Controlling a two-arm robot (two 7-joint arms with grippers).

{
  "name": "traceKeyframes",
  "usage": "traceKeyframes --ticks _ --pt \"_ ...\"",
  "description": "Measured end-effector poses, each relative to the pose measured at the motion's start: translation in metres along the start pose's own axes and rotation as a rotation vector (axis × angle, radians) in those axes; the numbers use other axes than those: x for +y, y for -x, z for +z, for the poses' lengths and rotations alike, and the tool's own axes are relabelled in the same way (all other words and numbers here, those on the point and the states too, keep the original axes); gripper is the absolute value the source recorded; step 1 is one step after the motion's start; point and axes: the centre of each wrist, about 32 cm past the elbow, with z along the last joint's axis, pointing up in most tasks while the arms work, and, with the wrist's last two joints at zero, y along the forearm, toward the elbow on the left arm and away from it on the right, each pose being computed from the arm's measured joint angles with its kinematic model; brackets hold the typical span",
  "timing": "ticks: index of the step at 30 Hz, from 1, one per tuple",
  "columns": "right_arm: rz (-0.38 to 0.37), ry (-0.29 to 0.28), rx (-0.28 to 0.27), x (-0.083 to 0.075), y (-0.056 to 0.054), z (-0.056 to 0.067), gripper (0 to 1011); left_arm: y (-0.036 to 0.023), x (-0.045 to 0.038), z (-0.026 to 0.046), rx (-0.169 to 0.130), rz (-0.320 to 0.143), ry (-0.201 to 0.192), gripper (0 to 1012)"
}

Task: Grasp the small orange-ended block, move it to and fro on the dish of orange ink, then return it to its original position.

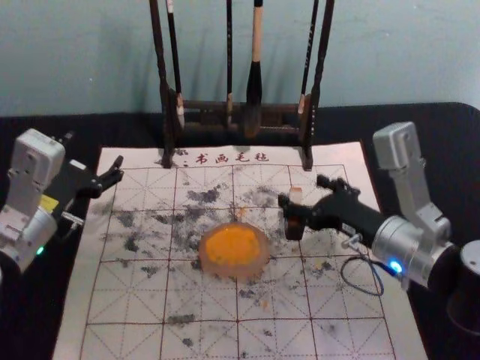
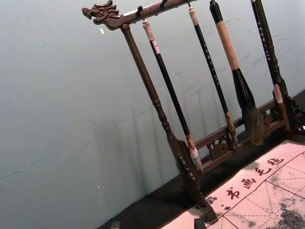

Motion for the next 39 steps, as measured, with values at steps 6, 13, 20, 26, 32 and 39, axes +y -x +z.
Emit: traceKeyframes --ticks 6,13,20,26,32,39 --pt "-0.012 -0.125 -0.008 -0.01 -0.005 0.014 1002 0.0 0.0 0.0 0.0 0.0 0.0 1001" --pt "-0.171 -0.189 -0.052 -0.01 -0.007 -0.002 1002 0.0 0.0 0.0 0.0 0.0 0.0 1001" --pt "-0.285 -0.122 -0.088 -0.002 -0.006 -0.038 1003 0.0 0.0 0.0 0.0 0.0 0.0 1001" --pt "-0.326 -0.079 -0.076 0.004 -0.004 -0.056 1002 0.0 0.0 0.0 0.0 0.0 0.0 1001" --pt "-0.33 -0.077 -0.077 0.004 -0.004 -0.056 1003 0.0 0.0 0.0 0.0 0.0 0.0 1001" --pt "-0.327 -0.08 -0.079 0.004 -0.004 -0.055 1002 0.0 0.0 0.0 0.0 0.0 0.0 1001"
